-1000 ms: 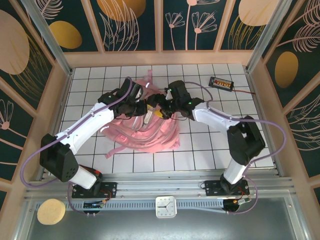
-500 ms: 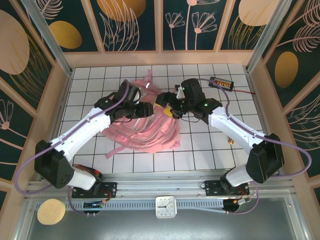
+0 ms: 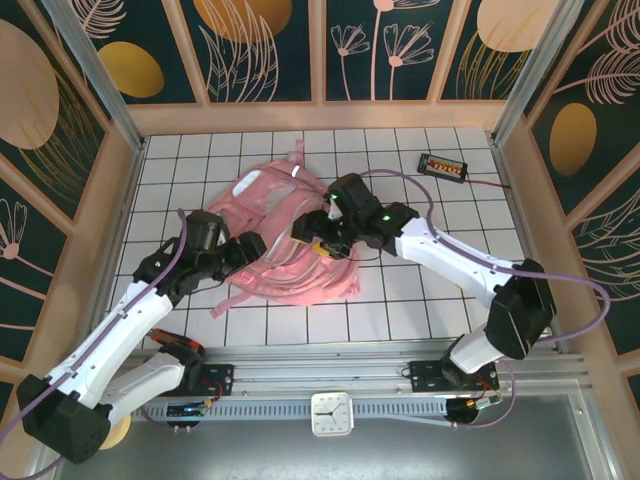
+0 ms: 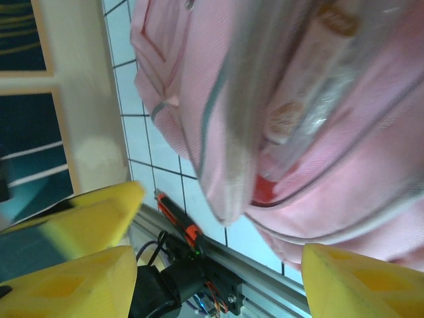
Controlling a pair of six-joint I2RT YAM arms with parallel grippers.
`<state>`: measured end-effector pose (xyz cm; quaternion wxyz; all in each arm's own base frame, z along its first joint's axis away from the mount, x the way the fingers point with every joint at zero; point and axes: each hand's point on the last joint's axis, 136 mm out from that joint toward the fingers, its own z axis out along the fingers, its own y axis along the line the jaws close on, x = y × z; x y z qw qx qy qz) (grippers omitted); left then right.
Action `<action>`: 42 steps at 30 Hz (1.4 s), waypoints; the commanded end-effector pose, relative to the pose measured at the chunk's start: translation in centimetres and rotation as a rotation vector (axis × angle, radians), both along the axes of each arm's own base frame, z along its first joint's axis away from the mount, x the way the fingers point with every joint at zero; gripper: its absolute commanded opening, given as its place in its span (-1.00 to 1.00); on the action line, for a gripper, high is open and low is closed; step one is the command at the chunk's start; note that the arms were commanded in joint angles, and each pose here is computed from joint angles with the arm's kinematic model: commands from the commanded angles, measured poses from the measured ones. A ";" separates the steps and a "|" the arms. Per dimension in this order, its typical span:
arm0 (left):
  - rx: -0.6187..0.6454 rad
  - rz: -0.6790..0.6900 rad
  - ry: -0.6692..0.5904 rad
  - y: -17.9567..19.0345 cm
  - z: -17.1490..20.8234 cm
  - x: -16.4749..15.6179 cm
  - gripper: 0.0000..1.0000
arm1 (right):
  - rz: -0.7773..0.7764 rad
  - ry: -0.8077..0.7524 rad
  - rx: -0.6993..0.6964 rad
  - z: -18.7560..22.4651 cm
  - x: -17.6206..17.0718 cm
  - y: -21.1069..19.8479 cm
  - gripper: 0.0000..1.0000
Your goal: Pack books, pencil case, and school supplies into a backpack
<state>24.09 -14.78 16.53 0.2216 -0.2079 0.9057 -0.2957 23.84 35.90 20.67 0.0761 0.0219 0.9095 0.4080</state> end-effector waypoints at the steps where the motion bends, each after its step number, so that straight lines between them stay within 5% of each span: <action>1: -0.182 0.057 -0.005 -1.0 0.2 1.1 0.45 | 0.024 -0.004 -0.035 -0.3 -0.9 1.2 0.35; 13: -0.255 0.069 -0.005 -0.9 -1.0 5.4 0.23 | 0.009 0.011 -0.059 -0.9 -1.7 1.4 0.35; 42: -0.228 0.037 0.069 -0.6 -4.7 5.3 0.22 | -0.033 0.015 -0.102 -1.5 -2.8 2.7 0.36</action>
